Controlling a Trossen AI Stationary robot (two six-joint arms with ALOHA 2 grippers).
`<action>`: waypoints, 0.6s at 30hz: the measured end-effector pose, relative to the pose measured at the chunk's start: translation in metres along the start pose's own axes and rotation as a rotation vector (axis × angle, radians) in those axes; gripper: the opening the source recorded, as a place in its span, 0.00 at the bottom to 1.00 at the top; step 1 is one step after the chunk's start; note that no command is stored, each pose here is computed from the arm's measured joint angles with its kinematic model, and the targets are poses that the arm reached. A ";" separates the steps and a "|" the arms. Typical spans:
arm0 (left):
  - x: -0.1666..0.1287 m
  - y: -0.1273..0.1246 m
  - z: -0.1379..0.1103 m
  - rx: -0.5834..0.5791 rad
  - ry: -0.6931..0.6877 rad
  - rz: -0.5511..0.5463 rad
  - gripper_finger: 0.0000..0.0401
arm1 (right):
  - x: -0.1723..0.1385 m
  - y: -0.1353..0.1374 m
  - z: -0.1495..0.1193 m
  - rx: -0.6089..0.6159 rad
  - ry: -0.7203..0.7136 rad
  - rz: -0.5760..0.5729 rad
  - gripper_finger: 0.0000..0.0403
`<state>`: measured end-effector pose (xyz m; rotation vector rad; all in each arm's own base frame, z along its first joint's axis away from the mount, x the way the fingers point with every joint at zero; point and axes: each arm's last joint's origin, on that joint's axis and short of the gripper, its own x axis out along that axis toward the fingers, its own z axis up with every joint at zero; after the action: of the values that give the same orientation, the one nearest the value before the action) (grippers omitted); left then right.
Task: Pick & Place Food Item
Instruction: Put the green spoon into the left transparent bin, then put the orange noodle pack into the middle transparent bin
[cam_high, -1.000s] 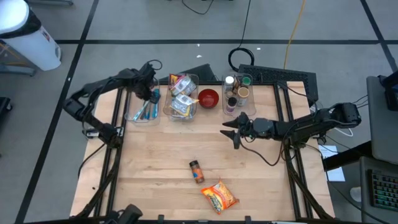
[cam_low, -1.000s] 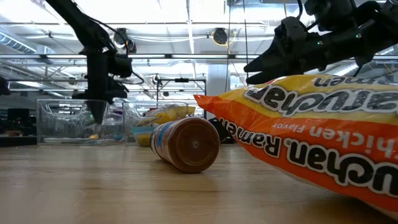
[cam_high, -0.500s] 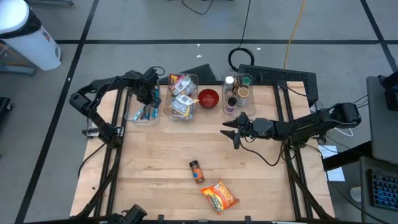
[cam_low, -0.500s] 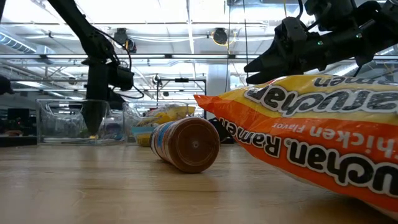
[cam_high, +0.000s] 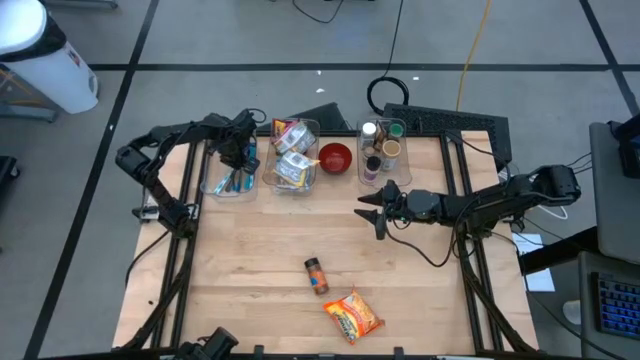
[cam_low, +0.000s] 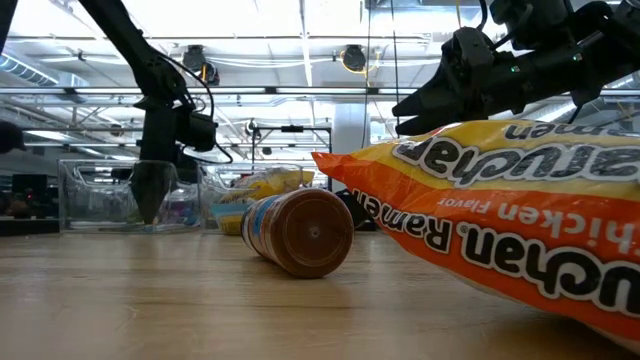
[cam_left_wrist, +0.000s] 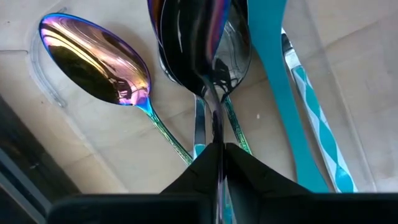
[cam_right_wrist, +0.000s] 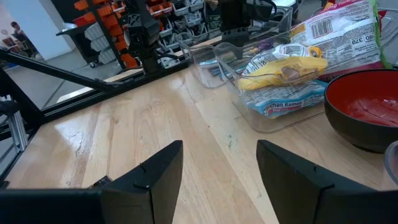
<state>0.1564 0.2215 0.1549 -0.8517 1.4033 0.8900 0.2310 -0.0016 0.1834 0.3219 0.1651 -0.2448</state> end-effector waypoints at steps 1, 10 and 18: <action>0.000 0.000 0.000 0.000 0.000 0.000 0.10 | 0.000 0.000 0.000 0.000 0.000 0.000 0.49; 0.000 0.000 0.000 0.026 0.001 0.000 0.19 | 0.000 0.000 0.000 0.000 0.000 0.000 0.49; -0.012 0.001 0.001 0.043 0.031 0.030 0.30 | 0.000 0.000 0.000 0.000 0.000 0.000 0.49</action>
<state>0.1562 0.2229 0.1668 -0.8169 1.4600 0.8697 0.2310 -0.0016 0.1834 0.3219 0.1655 -0.2449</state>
